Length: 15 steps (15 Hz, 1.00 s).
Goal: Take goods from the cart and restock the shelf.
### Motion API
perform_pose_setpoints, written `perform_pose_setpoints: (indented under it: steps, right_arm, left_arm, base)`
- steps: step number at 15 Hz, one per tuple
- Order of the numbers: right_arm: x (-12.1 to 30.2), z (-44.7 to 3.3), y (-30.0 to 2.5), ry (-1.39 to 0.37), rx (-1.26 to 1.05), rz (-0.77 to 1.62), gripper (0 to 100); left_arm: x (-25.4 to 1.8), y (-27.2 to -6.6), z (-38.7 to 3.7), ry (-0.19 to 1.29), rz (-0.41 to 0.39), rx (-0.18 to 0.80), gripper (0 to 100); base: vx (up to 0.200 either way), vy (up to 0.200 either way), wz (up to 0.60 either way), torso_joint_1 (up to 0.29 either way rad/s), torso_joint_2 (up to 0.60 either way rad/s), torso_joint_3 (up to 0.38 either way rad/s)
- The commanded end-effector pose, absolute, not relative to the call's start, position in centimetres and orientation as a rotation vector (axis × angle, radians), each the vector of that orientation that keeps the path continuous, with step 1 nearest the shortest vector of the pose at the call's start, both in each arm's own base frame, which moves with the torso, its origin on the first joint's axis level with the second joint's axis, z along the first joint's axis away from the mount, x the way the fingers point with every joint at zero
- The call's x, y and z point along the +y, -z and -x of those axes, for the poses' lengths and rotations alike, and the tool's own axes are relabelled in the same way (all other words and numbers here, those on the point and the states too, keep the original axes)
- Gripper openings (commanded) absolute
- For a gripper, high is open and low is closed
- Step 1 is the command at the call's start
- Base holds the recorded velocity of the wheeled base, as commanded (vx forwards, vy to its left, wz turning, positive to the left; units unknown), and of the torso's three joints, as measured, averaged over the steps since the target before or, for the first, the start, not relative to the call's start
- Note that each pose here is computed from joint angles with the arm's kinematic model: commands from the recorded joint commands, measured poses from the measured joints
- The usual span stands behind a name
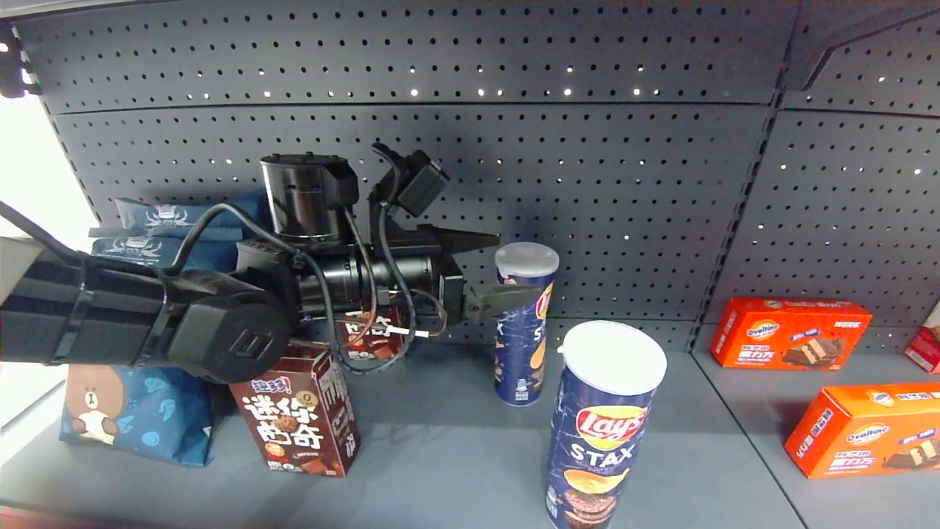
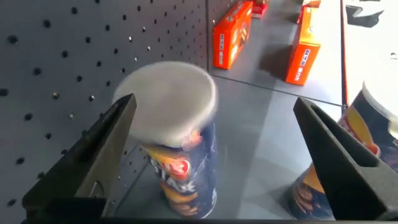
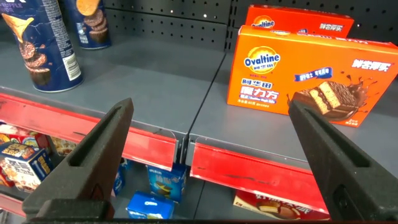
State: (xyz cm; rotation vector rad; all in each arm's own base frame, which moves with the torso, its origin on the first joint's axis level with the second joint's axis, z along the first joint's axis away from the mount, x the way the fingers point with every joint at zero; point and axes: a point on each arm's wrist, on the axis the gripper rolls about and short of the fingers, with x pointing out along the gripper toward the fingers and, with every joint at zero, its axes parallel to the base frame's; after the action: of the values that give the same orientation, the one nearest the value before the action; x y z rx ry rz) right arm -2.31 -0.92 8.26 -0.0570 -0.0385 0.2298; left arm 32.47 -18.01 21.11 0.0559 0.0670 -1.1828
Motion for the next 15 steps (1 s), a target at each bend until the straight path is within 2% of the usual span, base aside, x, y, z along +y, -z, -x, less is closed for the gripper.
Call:
perform_pose_setpoints:
  steps: [1, 5, 9, 11, 12, 14, 15]
  right_arm:
    - [-0.9, 2.3, -8.3, -0.229, -0.038, 0.058, 100]
    - [-0.9, 2.3, -8.3, -0.227, -0.038, 0.058, 100]
    - [-0.9, 2.3, -8.3, -0.227, -0.038, 0.058, 100]
    - [-0.9, 2.3, -8.3, -0.227, -0.038, 0.058, 100]
    - [-0.9, 2.3, -8.3, -0.227, -0.038, 0.058, 100]
    - [-0.9, 2.3, -8.3, -0.227, -0.038, 0.058, 100]
    - [-0.9, 2.3, -8.3, -0.227, -0.038, 0.060, 100]
  left_arm:
    - [-17.8, -21.2, -32.1, 1.179, -0.056, 0.062, 100]
    - [-17.6, -21.0, -31.9, 1.125, -0.057, 0.074, 100]
    - [-17.1, -21.0, -29.7, 0.919, -0.078, 0.105, 100]
    - [-17.6, -20.4, -28.7, 0.747, -0.105, 0.135, 100]
    - [-17.7, -20.2, -28.5, 0.722, -0.116, 0.143, 100]
    - [-17.7, -19.4, -27.9, 0.592, -0.218, 0.237, 100]
    - [-17.7, -19.3, -27.7, 0.552, -0.233, 0.254, 100]
  base:
    - [0.000, 0.000, 0.00, 0.000, 0.00, 0.000]
    - [0.000, 0.000, 0.00, 0.000, 0.00, 0.000]
    - [0.000, 0.000, 0.00, 0.000, 0.00, 0.000]
    - [0.000, 0.000, 0.00, 0.000, 0.00, 0.000]
    - [0.000, 0.000, 0.00, 0.000, 0.00, 0.000]
    - [0.000, 0.000, 0.00, 0.000, 0.00, 0.000]
    - [0.000, 0.000, 0.00, 0.000, 0.00, 0.000]
